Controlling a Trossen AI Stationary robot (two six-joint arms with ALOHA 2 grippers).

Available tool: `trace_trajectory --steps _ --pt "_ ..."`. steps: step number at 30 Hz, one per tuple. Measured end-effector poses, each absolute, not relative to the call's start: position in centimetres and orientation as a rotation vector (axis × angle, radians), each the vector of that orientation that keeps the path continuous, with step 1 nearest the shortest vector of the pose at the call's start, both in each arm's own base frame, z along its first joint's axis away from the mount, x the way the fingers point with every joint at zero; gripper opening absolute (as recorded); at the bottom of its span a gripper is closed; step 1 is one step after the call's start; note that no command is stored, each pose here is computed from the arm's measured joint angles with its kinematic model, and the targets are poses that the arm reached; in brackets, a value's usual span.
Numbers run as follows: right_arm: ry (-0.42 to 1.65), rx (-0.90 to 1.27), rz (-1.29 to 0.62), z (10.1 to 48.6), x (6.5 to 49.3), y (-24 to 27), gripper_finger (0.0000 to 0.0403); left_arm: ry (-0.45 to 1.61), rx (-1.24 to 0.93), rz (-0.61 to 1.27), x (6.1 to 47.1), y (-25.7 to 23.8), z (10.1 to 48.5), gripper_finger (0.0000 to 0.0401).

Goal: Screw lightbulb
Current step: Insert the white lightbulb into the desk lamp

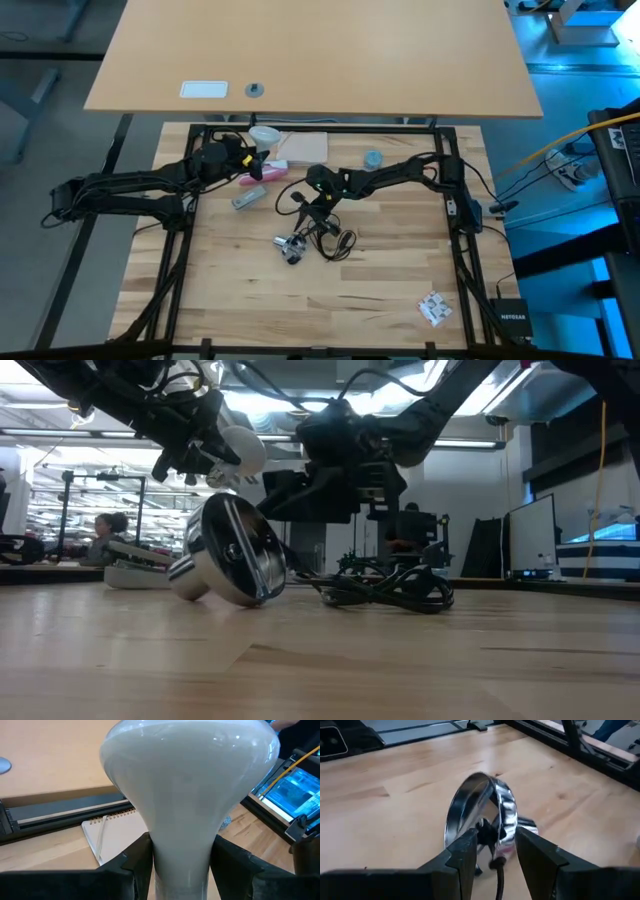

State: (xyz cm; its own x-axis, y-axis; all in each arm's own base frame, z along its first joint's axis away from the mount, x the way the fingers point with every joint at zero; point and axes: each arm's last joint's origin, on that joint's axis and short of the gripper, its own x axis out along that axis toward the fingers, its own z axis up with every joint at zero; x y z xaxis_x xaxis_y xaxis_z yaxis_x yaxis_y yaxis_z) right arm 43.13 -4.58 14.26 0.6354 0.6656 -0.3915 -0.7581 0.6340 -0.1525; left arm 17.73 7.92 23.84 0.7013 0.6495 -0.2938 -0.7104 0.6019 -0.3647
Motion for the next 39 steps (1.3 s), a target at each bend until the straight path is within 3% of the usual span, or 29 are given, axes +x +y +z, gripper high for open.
trace_trajectory --steps 23,27,34,39 --pt "0.381 -0.356 0.745 13.5 43.8 -1.8 0.0137 0.136 -0.482 0.790 17.7 7.9 23.8 0.0155" --pt "0.377 -0.359 0.749 13.5 43.8 -1.6 0.0109 0.136 -0.482 0.790 17.7 7.9 23.8 0.0155" --pt "0.369 -0.383 0.755 13.5 43.8 -1.6 0.0027 0.136 -0.482 0.790 17.7 7.9 23.8 0.0155" --pt "0.364 -0.412 0.747 13.5 43.9 -1.6 0.0027 0.136 -0.482 0.790 17.7 7.9 23.8 0.0155"
